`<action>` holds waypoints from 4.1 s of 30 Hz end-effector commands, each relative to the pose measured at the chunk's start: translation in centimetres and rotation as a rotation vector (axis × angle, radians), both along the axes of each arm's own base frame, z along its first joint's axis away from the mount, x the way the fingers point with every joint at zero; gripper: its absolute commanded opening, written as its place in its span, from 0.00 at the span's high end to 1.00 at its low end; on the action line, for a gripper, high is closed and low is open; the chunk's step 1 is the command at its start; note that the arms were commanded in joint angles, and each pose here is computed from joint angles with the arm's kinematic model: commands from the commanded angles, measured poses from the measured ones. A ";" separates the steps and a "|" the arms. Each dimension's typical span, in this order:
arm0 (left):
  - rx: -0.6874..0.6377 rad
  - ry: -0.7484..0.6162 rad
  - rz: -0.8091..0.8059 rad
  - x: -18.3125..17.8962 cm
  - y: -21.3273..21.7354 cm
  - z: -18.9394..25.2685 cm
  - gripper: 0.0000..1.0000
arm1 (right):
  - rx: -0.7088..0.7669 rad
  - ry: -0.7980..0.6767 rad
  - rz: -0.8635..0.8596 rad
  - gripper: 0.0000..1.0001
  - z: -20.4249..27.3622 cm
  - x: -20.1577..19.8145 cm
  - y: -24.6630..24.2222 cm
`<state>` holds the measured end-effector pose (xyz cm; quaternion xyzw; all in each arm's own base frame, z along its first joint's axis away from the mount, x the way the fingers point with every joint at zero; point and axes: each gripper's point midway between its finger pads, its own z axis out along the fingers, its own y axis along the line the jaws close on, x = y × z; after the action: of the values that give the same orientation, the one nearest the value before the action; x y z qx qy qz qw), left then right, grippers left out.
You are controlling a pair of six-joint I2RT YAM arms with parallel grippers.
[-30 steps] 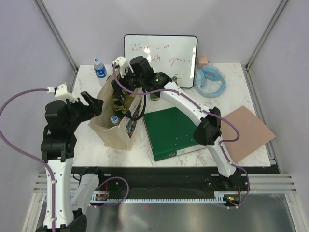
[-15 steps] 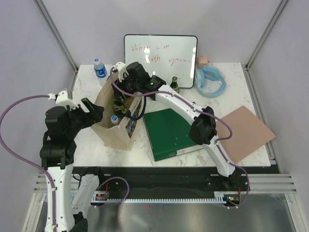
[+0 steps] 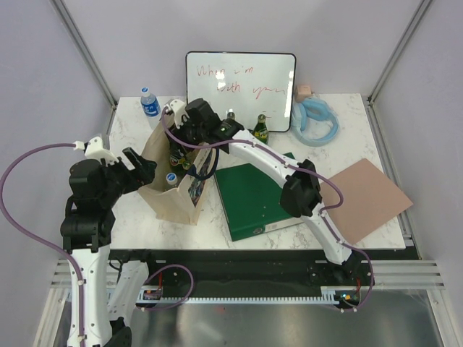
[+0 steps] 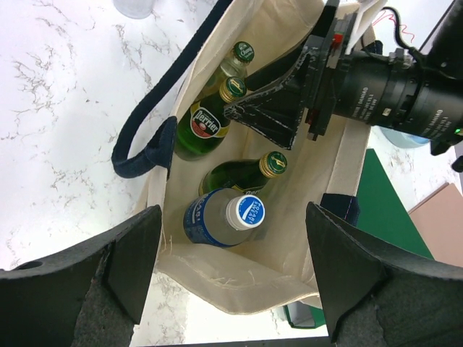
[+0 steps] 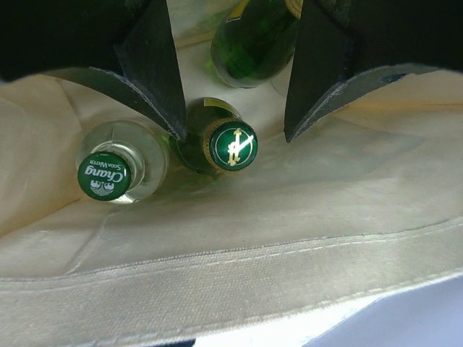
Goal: Take the beverage out of the canvas bag
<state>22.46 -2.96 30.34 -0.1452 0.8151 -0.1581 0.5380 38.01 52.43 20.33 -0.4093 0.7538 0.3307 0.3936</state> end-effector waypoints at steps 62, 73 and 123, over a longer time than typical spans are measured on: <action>-0.063 -0.107 -0.088 -0.8 -1.9 4.4 0.13 | 0.651 -0.376 0.091 1.00 31.2 -2.5 -5.6; -0.121 -0.146 -0.192 1.9 -3.7 5.7 0.14 | 0.756 -0.501 0.024 1.00 39.9 -4.2 -13.6; -0.114 0.006 -0.341 5.2 -9.6 1.7 0.18 | 0.075 -0.496 -0.607 1.00 6.2 6.4 -50.8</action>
<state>27.11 -12.39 31.60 -0.0270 0.8250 -0.2918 0.4832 42.99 0.95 20.49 -0.1596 0.7981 0.1338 0.5653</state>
